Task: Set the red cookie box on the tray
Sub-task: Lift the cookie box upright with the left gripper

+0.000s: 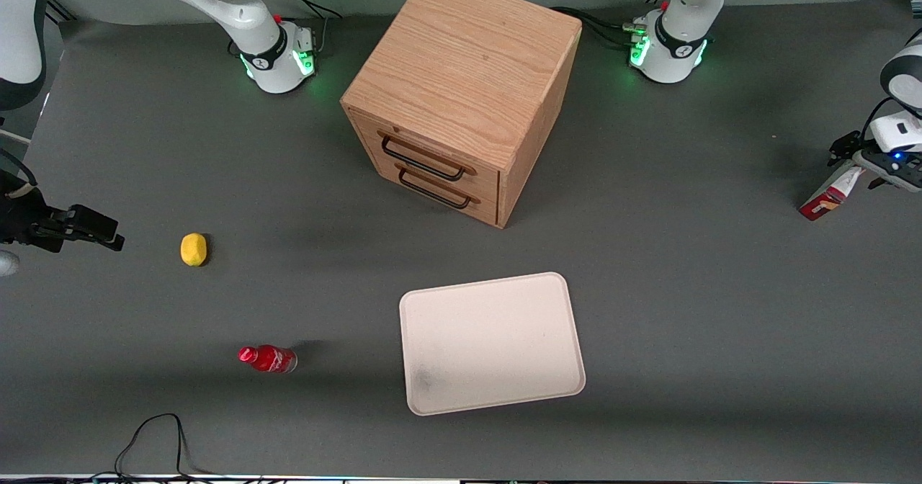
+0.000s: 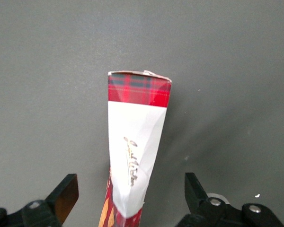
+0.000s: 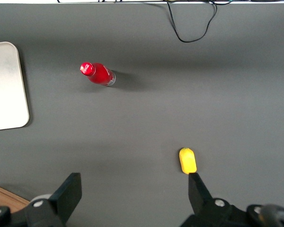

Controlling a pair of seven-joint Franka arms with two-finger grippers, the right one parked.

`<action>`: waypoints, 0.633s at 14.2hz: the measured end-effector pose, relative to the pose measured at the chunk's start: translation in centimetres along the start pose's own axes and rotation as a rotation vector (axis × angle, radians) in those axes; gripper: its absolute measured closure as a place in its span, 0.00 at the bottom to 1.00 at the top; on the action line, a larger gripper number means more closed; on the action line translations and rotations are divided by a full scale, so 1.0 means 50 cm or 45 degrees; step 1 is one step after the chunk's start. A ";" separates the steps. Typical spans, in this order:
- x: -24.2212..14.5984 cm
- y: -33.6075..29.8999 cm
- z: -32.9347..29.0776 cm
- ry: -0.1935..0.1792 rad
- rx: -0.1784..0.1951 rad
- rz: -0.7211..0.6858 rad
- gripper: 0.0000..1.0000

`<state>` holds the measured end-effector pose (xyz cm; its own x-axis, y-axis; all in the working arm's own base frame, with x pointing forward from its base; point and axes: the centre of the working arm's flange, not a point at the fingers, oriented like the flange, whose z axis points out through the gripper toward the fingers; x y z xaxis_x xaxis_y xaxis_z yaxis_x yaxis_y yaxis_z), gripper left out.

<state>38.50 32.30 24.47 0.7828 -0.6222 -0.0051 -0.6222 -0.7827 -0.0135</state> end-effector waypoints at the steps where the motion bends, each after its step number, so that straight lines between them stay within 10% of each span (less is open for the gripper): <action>1: 0.000 0.000 0.003 -0.001 -0.003 0.000 0.00; 9: -0.005 -0.008 0.004 0.000 0.000 0.058 0.12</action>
<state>38.55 32.78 24.28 0.7538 -0.6571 -0.0056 -0.6571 -0.7537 -0.0133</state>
